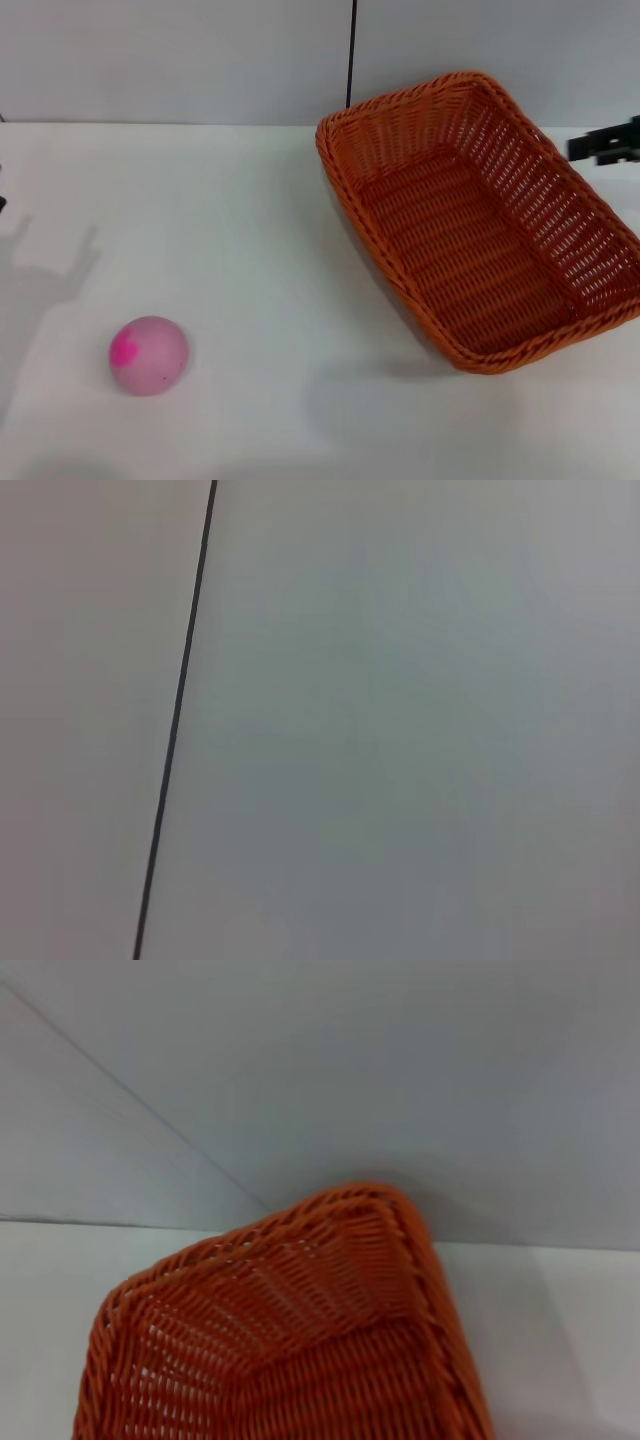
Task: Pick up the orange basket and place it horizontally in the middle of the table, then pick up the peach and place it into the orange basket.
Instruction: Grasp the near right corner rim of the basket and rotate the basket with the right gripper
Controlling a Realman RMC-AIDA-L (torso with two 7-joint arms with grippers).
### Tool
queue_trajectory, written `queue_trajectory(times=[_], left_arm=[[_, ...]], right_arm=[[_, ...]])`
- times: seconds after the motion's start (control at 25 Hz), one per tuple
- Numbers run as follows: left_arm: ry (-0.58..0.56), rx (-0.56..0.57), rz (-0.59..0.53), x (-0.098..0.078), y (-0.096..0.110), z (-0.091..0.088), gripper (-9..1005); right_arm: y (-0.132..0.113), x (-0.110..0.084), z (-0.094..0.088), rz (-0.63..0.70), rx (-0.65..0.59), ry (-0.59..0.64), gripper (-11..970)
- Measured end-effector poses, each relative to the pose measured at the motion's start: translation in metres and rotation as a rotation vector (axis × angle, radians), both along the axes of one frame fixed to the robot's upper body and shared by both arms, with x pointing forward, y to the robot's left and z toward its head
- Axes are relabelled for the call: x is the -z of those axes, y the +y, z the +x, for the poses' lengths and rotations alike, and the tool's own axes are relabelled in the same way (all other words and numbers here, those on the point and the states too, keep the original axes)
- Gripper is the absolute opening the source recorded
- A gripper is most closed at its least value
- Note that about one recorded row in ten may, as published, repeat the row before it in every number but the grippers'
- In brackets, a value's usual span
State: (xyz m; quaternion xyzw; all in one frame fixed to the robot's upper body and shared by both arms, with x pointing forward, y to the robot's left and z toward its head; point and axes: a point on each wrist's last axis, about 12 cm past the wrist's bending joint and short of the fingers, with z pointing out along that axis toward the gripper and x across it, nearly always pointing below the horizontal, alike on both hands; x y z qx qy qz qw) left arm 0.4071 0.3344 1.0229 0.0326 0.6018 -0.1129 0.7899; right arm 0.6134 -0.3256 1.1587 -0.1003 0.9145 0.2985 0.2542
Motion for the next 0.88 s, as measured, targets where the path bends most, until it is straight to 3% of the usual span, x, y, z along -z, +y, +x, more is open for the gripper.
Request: queue_trajectory(times=[0.4,0.88], left_arm=[[-0.025,-0.005,0.022,-0.004,0.004,0.003,811],[-0.022,-0.010,0.033,-0.005,0.006,0.006,808]], right_arm=[[0.042,0.024,0.014,-0.015,-0.017,0.025,575],[0.057,0.040,0.016,-0.032,-0.022,0.061,574]])
